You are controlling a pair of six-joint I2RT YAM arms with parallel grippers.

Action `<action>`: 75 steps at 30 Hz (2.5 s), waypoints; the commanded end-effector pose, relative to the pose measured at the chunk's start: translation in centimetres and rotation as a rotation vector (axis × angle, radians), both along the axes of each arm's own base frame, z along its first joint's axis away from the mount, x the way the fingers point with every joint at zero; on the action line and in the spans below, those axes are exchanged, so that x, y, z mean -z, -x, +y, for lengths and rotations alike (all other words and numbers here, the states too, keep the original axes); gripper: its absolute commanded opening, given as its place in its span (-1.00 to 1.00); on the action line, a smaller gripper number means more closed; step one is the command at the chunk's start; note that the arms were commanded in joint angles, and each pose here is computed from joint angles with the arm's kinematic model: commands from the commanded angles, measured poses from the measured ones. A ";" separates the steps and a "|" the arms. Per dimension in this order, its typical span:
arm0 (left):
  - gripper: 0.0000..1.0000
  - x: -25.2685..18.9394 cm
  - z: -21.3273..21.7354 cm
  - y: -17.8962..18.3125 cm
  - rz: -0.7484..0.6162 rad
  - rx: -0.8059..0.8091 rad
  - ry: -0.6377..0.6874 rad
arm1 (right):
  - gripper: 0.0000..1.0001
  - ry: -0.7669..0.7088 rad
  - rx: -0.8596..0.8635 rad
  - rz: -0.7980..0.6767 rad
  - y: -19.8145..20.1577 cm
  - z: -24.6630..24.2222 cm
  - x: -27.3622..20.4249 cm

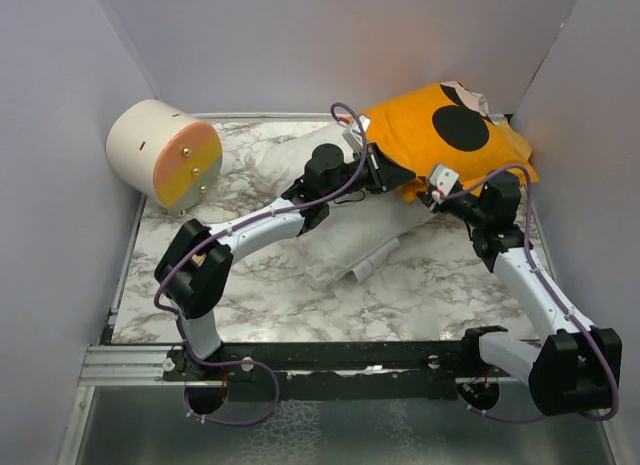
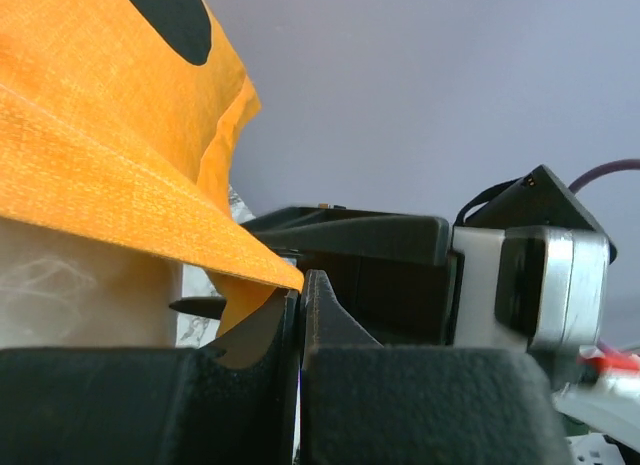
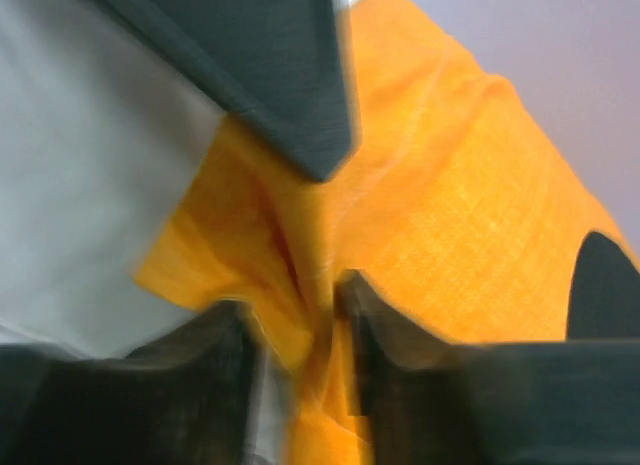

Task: Put the pillow into the pillowcase
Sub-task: Stuff the pillow into the pillowcase.

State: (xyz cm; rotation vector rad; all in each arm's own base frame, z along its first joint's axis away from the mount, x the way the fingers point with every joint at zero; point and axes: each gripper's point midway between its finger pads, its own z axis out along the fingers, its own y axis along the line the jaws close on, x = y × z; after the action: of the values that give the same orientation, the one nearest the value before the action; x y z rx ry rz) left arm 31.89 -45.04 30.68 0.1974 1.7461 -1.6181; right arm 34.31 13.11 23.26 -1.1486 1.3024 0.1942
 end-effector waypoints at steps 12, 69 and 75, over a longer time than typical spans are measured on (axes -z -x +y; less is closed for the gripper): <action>0.45 6.2 15.2 5.3 -0.265 -0.139 -0.631 | -0.99 -0.333 0.081 0.225 -1.2 -1.3 -3.9; -1.00 2.6 12.0 9.4 0.132 0.217 0.120 | -0.98 -0.272 -0.239 0.613 -6.5 9.9 -8.9; -1.00 3.9 16.9 4.4 0.218 -0.069 0.182 | -0.64 -0.262 -0.305 0.617 -6.9 11.1 -10.5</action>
State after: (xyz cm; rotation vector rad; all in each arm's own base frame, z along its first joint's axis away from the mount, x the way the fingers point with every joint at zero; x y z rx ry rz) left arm 23.56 -31.69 24.28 0.0945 1.9334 -1.8576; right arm 42.40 23.11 30.50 -1.0323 1.6469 0.9603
